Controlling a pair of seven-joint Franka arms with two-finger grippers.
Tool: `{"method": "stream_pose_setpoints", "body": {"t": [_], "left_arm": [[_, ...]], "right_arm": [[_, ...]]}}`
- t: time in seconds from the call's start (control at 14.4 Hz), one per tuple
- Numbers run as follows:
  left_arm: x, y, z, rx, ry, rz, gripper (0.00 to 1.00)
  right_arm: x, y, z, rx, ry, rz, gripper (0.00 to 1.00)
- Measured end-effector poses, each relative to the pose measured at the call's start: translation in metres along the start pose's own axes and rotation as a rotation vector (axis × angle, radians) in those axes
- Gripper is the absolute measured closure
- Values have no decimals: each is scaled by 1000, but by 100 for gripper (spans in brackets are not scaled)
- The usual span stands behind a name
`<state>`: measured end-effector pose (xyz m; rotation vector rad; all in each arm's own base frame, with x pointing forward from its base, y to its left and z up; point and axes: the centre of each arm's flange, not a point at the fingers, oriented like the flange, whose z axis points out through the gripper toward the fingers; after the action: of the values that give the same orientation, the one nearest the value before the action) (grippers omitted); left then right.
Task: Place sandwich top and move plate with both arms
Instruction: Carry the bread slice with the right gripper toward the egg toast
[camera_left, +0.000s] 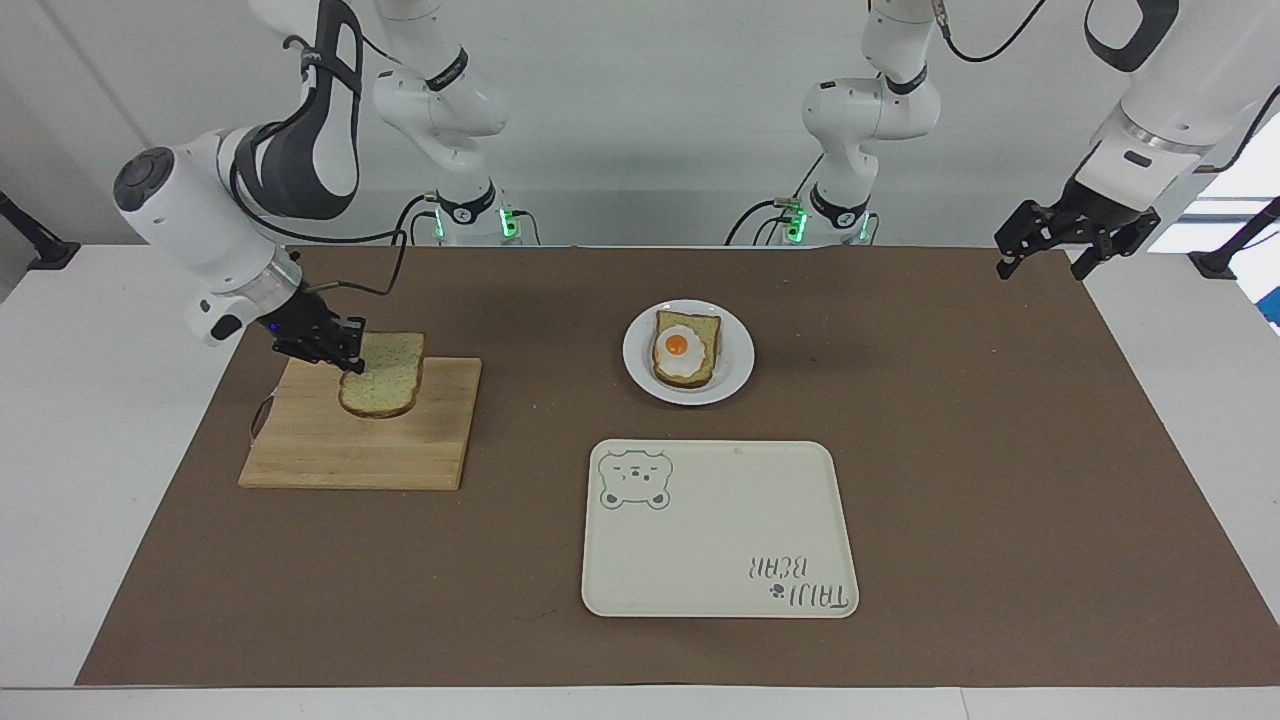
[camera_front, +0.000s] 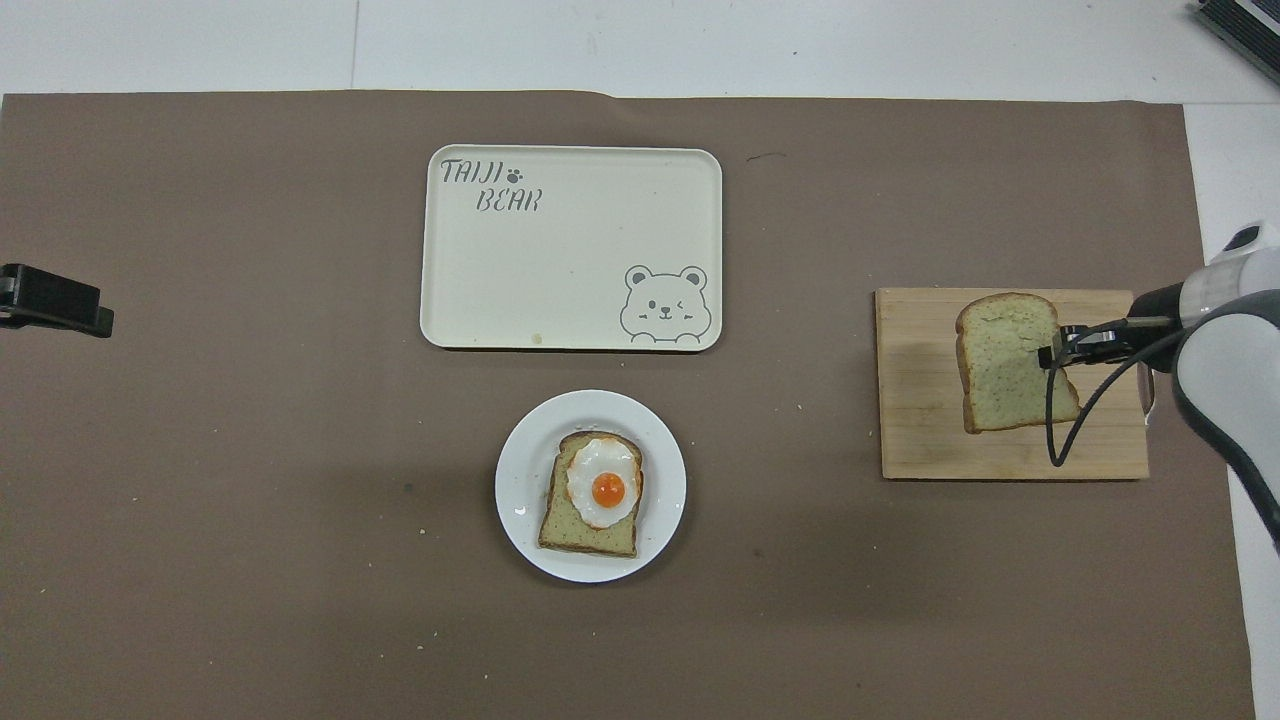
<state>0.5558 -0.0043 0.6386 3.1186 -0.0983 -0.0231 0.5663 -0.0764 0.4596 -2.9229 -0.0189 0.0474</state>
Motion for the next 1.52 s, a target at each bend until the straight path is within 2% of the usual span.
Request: {"method": "stream_pose_setpoints", "body": {"t": [0.42, 0.62, 0.97, 1.18, 1.52], "left_arm": [[0, 0, 0, 0, 0, 0, 0], [0, 0, 0, 0, 0, 0, 0], [0, 0, 0, 0, 0, 0, 0], [0, 0, 0, 0, 0, 0, 0], [0, 0, 0, 0, 0, 0, 0]], "right_arm": [[-22, -27, -50, 7, -9, -16, 90], [-27, -56, -56, 4, -15, 15, 90], [-30, -166, -23, -15, -70, 101, 90], [-32, -210, 7, -22, -68, 128, 90], [-34, -269, 50, 26, -90, 155, 90]]}}
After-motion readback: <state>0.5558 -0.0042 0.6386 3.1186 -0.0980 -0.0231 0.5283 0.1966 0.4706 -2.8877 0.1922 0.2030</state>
